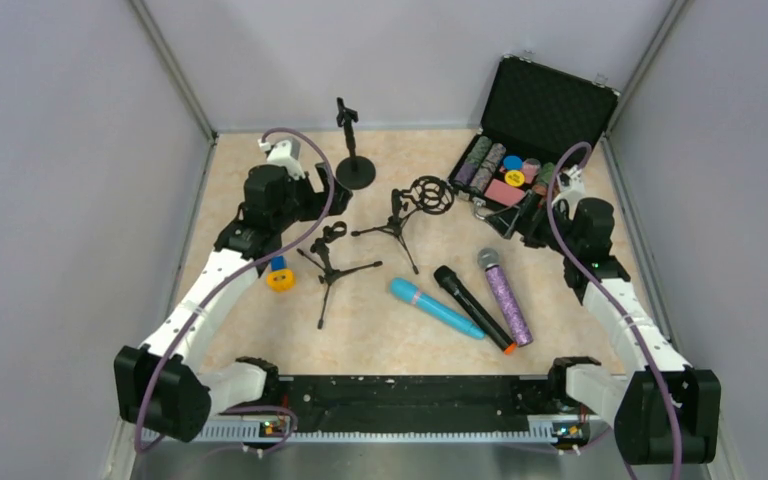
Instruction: Attach the microphones to the stand
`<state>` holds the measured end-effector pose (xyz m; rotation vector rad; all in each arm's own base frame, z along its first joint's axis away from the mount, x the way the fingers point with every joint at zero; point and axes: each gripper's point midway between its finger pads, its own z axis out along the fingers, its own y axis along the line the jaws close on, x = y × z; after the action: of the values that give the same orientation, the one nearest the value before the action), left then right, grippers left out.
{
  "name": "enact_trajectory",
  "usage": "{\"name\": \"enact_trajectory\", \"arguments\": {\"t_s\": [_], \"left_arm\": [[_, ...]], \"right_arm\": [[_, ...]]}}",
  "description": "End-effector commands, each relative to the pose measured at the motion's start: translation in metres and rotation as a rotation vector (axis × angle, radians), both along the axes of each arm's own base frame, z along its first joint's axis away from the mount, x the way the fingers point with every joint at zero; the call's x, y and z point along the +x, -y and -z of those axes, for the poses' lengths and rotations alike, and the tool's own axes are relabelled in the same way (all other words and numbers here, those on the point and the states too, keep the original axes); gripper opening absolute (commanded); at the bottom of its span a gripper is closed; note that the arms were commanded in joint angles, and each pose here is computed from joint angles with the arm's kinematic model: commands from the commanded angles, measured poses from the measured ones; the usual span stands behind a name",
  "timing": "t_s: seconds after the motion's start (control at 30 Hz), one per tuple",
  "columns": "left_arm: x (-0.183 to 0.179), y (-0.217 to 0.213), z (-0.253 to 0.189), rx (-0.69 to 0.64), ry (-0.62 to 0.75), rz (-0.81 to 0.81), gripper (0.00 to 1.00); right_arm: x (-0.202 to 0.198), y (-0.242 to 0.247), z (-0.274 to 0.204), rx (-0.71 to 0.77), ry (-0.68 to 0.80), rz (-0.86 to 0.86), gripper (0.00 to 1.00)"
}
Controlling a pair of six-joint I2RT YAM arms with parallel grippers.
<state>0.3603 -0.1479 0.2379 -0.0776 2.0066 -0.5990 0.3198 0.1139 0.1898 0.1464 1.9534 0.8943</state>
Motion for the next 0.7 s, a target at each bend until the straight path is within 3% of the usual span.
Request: {"name": "enact_trajectory", "arguments": {"t_s": [0.0,0.37,0.67], "left_arm": [[-0.006,0.003,-0.049,-0.069,0.150,0.022,0.99],[-0.023,0.026,-0.057,-0.139,0.221,0.175,0.99],[-0.039,0.027,-0.077,-0.156,0.286,0.213,0.99]], "right_arm": [[-0.003,-0.001,-0.014,0.000,0.031,-0.026,0.99],[-0.006,0.013,0.022,-0.096,-0.101,0.004,0.99],[-0.013,0.015,0.074,-0.355,-0.294,0.057,0.99]]}}
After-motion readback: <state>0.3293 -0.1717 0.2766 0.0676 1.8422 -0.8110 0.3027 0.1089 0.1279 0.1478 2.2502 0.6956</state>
